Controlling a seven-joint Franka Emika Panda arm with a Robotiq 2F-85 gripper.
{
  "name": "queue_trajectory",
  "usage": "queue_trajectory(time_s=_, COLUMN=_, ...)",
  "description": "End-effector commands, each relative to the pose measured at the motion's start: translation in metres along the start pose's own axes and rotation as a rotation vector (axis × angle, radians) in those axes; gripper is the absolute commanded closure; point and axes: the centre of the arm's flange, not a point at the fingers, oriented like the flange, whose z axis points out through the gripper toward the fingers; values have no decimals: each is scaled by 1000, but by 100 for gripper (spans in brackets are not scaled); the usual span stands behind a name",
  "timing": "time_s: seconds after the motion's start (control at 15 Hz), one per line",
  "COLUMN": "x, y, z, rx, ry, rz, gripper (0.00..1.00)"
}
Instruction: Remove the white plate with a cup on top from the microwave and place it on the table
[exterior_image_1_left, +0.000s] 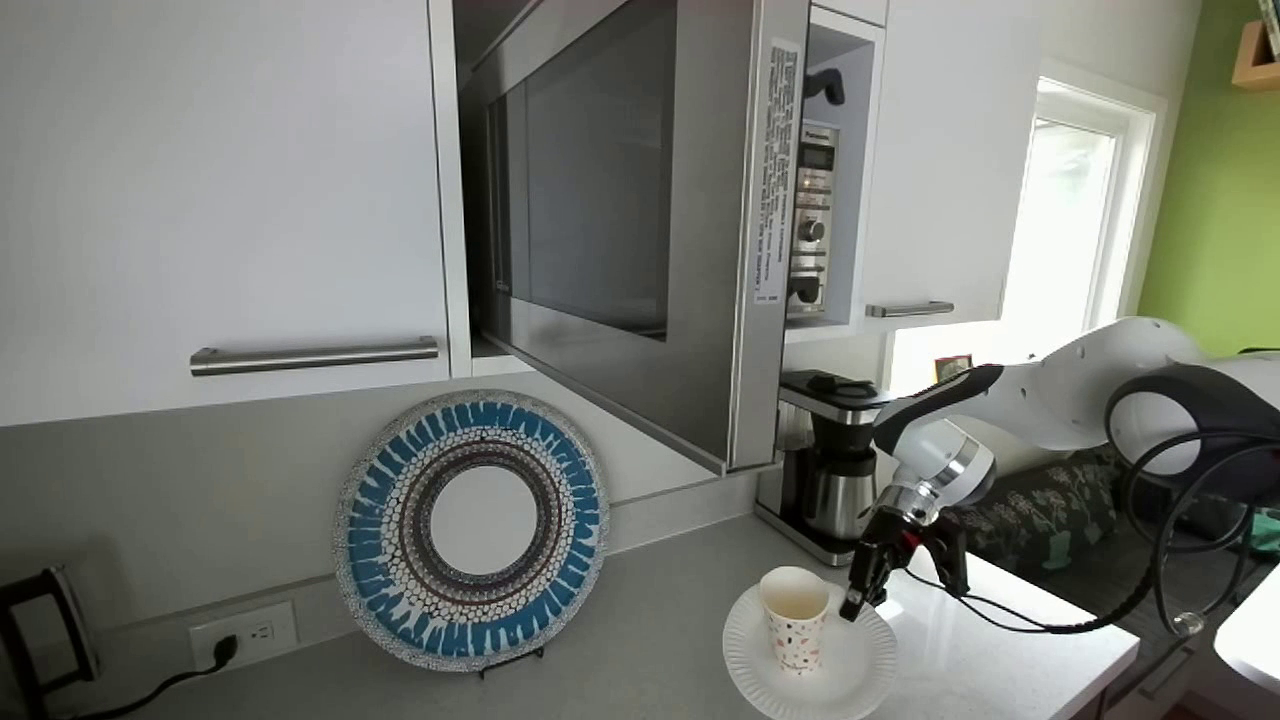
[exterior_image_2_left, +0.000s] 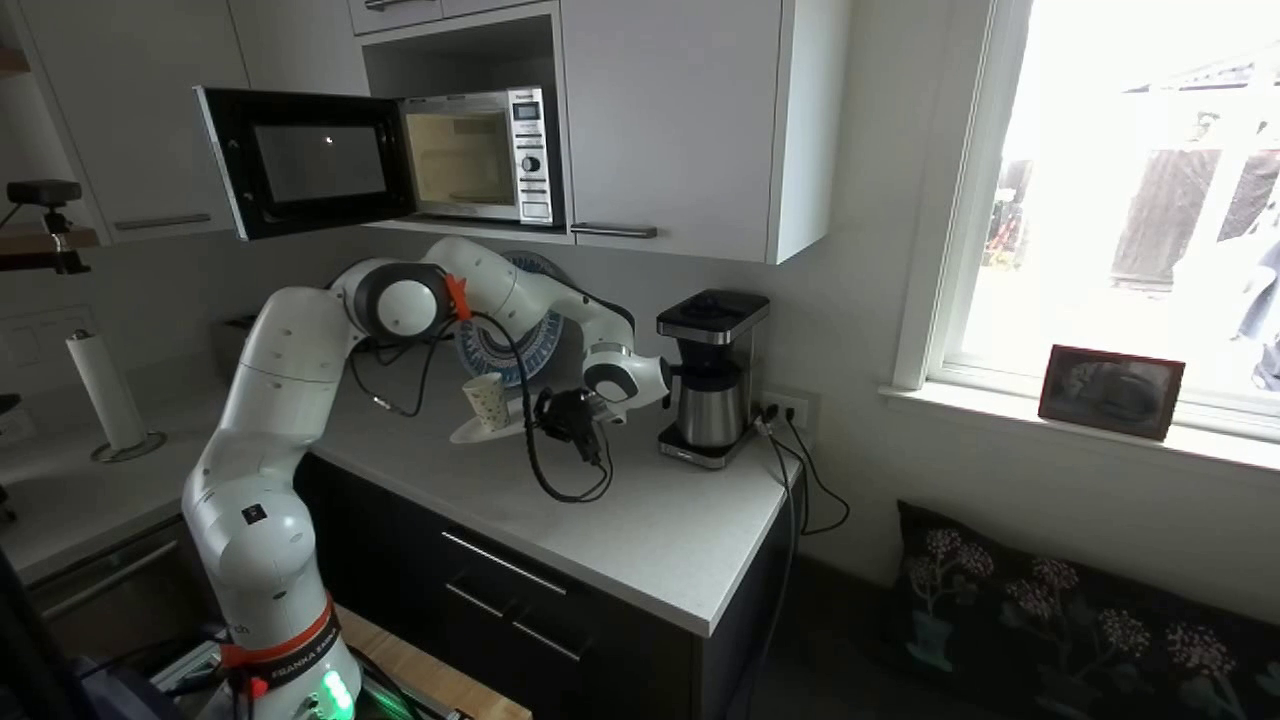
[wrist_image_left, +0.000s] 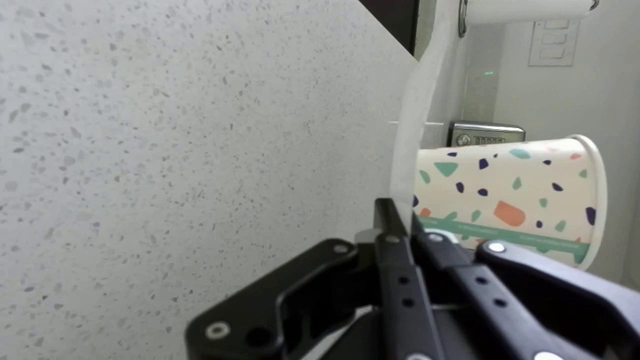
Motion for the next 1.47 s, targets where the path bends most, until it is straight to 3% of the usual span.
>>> queue_trajectory(time_s=0.0, x=9, y=12, z=3, rx=-58, ry=-5, rz=17, gripper=100)
queue_trajectory(time_s=0.8, x=20, y=30, z=2, rx=-134, ry=-8, rz=35, gripper=100)
queue_trajectory(time_s=1.4, x=27, y=41, z=1, rx=-146, ry=-35, rz=50, gripper=100)
